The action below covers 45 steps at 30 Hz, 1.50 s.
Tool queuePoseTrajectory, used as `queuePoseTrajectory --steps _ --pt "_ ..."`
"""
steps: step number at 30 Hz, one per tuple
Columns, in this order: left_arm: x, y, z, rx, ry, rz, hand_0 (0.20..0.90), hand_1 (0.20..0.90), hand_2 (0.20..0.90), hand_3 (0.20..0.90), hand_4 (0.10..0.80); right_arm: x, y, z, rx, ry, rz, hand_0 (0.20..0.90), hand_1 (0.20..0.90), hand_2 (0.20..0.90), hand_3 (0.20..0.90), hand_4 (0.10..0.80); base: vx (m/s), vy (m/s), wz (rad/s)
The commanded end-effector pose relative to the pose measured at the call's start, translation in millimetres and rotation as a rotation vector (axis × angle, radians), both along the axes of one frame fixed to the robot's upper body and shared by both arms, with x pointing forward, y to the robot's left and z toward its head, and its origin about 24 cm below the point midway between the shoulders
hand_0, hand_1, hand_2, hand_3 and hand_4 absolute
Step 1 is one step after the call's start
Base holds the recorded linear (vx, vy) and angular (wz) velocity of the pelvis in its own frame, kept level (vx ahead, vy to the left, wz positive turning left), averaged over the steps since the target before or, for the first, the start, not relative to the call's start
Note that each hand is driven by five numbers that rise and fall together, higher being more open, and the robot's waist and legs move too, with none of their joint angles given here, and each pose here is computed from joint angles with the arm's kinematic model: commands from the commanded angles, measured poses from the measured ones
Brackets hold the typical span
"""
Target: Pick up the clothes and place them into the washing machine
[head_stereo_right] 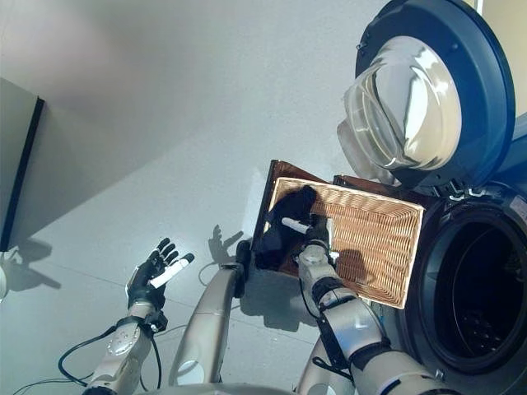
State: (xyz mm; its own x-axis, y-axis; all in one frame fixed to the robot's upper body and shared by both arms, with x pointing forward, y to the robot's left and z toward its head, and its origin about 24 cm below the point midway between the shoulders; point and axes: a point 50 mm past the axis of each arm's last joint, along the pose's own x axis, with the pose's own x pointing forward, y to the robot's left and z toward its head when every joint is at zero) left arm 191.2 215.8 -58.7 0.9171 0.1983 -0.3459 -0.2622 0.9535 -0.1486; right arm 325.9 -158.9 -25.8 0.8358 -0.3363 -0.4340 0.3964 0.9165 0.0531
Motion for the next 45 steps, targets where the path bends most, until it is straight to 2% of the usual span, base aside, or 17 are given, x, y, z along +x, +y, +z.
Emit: queuePoseTrajectory --steps 1,6,11,16,24,30,34,45 --pt "2.5 21.5 16.8 0.043 -0.086 0.033 0.9 0.9 0.9 0.9 0.8 16.6 -21.6 41.3 0.219 -0.328 -0.089 0.2 0.2 0.2 0.2 0.3 -0.002 -0.024 -0.06" --pt "0.5 21.4 14.6 0.007 -0.088 0.034 0.9 0.9 0.9 0.9 0.8 1.4 -55.2 36.3 0.341 -0.419 -0.169 0.2 0.2 0.2 0.2 0.3 0.003 -0.019 0.0" --pt "-0.9 22.3 12.7 -0.027 -0.092 0.046 0.9 0.9 0.9 0.9 0.8 -15.8 -93.1 27.5 0.483 -0.497 -0.346 0.2 0.2 0.2 0.2 0.3 0.007 -0.009 -0.01" --pt "-1.7 21.0 9.9 -0.055 -0.088 0.051 0.9 0.9 0.9 0.9 0.8 -34.0 -116.1 13.7 0.597 -0.541 -0.521 0.2 0.2 0.2 0.2 0.3 0.004 -0.002 -0.01" --pt "-2.8 19.4 7.1 -0.084 -0.086 0.065 0.9 0.9 0.9 0.9 0.8 -56.2 -124.8 -4.0 0.734 -0.616 -0.72 0.2 0.2 0.2 0.2 0.3 0.0 0.0 0.0" --pt "-3.8 16.7 4.3 -0.094 -0.077 0.068 0.9 0.9 0.9 0.9 0.8 -59.7 -127.5 -2.8 0.773 -0.678 -0.788 0.2 0.2 0.2 0.2 0.3 0.001 0.002 -0.04" --pt "-5.2 14.8 2.2 -0.102 -0.07 0.077 0.9 0.9 0.9 0.9 0.8 -63.6 -134.2 -0.6 0.803 -0.744 -0.914 0.2 0.2 0.2 0.2 0.3 0.001 0.0 -0.01" --pt "-11.8 18.8 -3.5 -0.073 -0.03 0.094 0.9 0.9 0.9 0.9 0.8 -72.3 -183.7 30.7 0.747 -0.908 -1.198 0.2 0.2 0.2 0.2 0.3 -0.008 0.0 -0.01"
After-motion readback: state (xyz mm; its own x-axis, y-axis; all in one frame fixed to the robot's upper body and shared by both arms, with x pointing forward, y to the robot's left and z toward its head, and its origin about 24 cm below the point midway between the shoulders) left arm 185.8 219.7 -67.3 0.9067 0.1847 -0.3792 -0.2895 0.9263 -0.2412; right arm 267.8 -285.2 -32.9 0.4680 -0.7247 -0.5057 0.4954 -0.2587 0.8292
